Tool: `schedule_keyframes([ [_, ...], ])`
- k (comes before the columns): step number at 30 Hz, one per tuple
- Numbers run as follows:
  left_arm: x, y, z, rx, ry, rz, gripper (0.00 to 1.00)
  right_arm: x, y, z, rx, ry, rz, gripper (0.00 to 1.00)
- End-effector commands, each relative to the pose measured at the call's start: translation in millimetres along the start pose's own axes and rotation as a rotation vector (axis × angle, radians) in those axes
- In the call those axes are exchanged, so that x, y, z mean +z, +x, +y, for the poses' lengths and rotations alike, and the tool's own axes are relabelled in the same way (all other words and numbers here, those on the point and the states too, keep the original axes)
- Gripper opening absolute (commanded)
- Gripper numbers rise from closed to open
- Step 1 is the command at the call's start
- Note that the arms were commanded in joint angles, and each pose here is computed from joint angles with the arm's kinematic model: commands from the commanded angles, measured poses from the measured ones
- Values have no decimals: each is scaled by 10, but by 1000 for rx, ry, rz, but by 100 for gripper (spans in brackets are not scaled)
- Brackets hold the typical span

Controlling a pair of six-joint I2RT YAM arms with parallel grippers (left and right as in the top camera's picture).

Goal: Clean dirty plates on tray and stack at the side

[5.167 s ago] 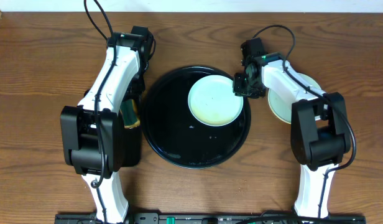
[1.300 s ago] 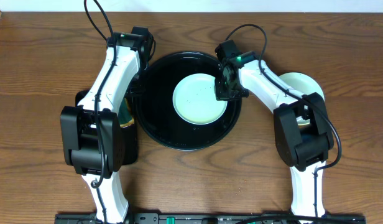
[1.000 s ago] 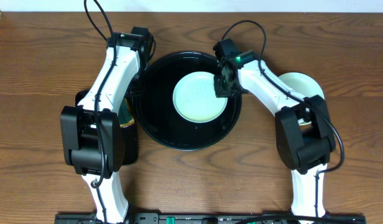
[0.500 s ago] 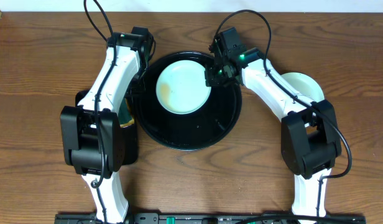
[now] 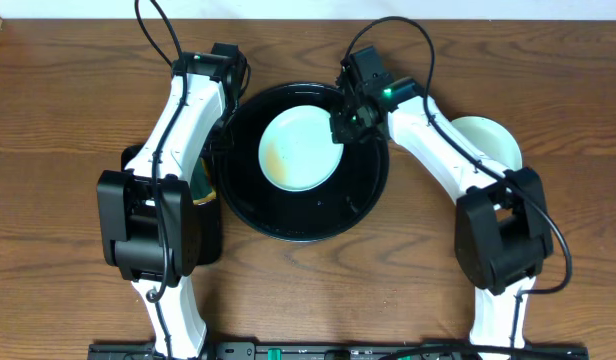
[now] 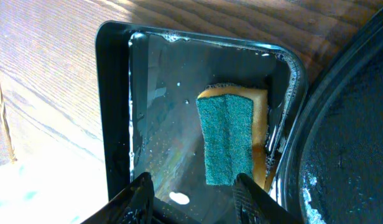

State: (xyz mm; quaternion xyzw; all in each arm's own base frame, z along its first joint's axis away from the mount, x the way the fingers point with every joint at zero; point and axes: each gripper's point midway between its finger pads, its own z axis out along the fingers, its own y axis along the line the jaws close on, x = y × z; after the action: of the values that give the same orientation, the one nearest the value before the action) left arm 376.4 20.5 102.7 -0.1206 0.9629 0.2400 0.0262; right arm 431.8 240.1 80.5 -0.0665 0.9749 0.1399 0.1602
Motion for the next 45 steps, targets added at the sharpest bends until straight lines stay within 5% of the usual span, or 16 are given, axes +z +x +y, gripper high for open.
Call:
schedule_keyframes([
  [1, -22, 4, 38, -5, -1, -3, 43, -397, -217, -209, -32, 147, -120, 2],
  [7, -22, -18, 28, -10, 3, -12, 43, -932, -360, -405, -81, 295, -231, 1],
  [12, -22, -19, 28, -10, 3, -12, 49, -759, -108, -345, -30, 219, -109, 2],
  [15, -22, -18, 28, -10, 3, -12, 49, -525, 55, -298, 12, 170, -17, 31],
  [16, -22, -18, 28, -10, 3, -12, 49, -424, 109, -273, 24, 154, 13, 51],
  [17, -22, -18, 28, -10, 3, -12, 49, -272, 201, -181, 27, 107, 64, 82],
  [19, -22, -18, 28, -10, 3, -12, 50, -146, 275, -76, 19, 65, 100, 99],
  [23, -22, -17, 28, -9, 3, -12, 50, 0, 294, 187, -7, -28, 108, 99],
  [26, -22, -17, 28, -9, 3, -12, 50, 29, 231, 448, -150, -107, 63, 2],
  [27, -22, -17, 28, -9, 3, -12, 50, 32, 225, 486, -154, -112, 56, 4],
  [28, -22, -17, 28, -9, 3, -12, 50, 34, 229, 511, -149, -115, 55, 16],
  [29, -22, -16, 29, -9, 3, -11, 50, 39, 235, 532, -155, -115, 53, 37],
  [30, -22, -15, 29, -9, 3, -11, 50, 46, 242, 539, -156, -116, 53, 79],
  [31, -22, -11, 31, -8, 2, -10, 50, 57, 260, 536, -154, -115, 60, 95],
  [45, -22, -5, 34, -7, 1, -7, 50, 351, 514, -70, 153, 136, 166, 99],
])
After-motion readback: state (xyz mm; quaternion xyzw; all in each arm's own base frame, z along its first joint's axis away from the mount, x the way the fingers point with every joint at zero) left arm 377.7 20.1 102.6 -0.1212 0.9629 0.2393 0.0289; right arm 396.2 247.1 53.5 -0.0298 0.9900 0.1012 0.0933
